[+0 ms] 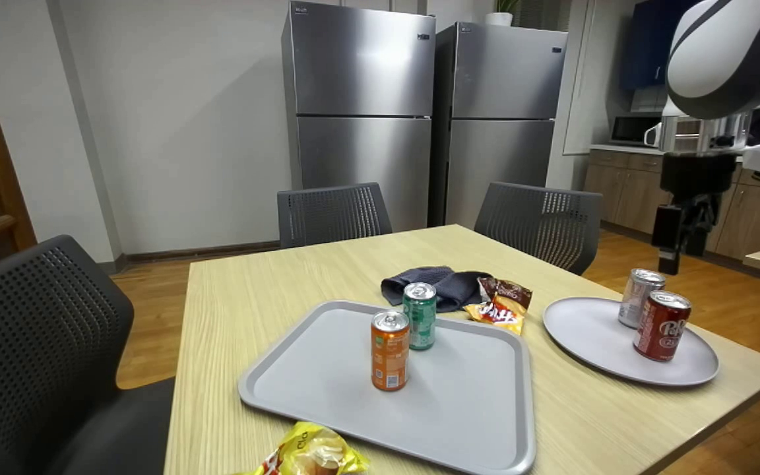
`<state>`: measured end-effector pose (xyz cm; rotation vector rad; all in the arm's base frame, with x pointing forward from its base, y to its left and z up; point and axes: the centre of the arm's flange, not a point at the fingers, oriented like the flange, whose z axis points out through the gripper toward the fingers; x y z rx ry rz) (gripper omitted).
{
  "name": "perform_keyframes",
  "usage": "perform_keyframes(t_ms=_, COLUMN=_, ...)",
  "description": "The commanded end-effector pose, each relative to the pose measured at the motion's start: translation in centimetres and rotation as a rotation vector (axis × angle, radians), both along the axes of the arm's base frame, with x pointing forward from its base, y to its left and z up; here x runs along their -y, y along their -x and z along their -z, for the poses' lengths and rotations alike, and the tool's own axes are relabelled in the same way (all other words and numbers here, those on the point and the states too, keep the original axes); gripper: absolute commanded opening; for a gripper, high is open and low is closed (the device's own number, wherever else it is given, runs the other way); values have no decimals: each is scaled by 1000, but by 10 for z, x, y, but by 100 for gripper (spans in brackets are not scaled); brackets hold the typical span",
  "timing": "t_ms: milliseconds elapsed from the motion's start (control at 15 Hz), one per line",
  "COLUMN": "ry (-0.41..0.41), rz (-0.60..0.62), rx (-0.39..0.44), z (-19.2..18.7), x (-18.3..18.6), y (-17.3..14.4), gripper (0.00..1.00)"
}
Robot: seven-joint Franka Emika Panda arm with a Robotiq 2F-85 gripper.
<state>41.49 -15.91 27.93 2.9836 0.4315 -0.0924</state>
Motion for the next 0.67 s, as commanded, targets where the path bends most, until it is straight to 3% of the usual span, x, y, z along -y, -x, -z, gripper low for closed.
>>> perform_keyframes(t_ms=0, ry=0, rz=0, rx=0, z=0, x=0, y=0, gripper=100)
perform_keyframes(t_ms=267, ry=13, rz=-69, rx=12, z=4, x=-24, y=-1, gripper=100)
perform_keyframes(t_ms=600, ry=2, rz=-87, rx=16, z=7, x=-27, y=1, gripper=100)
